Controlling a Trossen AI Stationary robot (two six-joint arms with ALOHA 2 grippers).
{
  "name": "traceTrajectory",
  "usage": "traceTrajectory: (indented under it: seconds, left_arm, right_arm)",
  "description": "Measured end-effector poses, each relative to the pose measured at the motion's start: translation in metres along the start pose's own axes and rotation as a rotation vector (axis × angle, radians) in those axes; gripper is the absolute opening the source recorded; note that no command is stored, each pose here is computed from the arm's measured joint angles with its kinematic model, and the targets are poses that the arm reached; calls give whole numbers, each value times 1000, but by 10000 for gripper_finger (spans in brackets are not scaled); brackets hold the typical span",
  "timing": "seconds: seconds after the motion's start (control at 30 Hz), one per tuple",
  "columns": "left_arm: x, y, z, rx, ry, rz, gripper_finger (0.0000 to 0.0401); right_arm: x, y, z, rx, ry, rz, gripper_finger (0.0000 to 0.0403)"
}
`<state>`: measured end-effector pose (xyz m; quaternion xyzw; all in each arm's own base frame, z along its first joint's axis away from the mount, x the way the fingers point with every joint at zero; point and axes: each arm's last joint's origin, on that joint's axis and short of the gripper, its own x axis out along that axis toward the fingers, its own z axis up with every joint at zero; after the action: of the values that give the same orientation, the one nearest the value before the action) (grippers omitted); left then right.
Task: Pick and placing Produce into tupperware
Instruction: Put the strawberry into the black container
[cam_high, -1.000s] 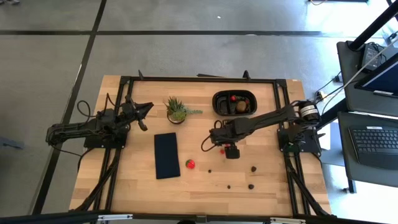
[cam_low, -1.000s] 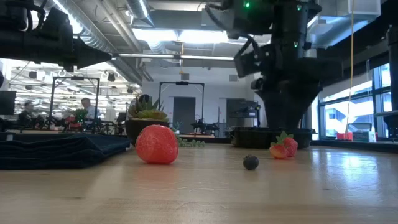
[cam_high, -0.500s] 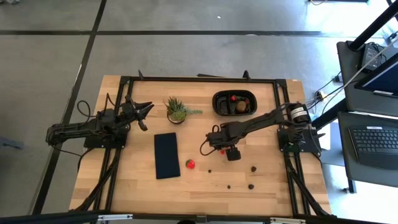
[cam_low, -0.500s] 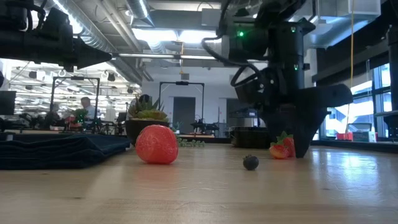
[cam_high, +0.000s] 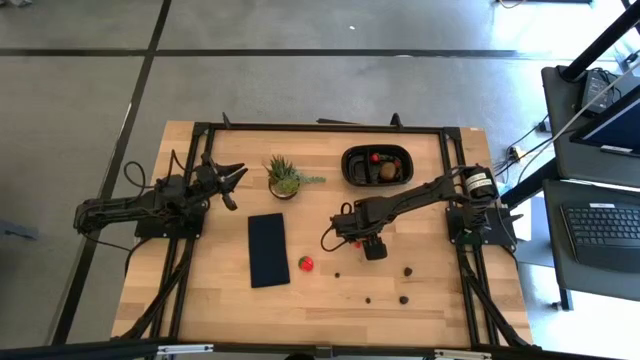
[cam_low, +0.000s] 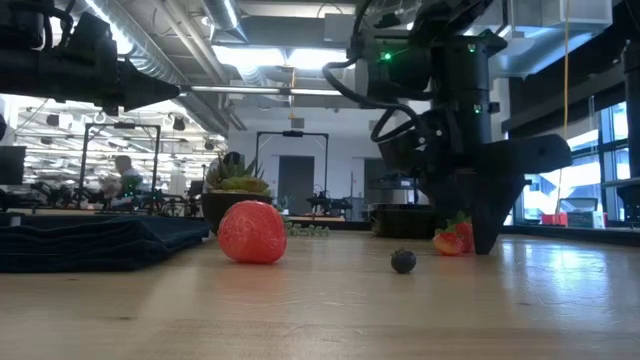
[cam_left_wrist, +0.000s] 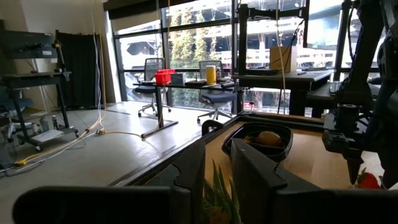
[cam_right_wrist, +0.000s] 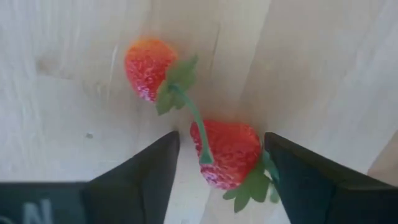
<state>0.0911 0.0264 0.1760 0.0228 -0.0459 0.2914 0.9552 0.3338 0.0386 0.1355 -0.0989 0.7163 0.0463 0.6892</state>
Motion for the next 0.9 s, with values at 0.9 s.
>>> traceTrajectory:
  seconds: [0.9]
  left_arm:
    - [0,0,0,-1,-1,1,18]
  right_arm:
    - [-51,-51,-35,379,-42,-12,142]
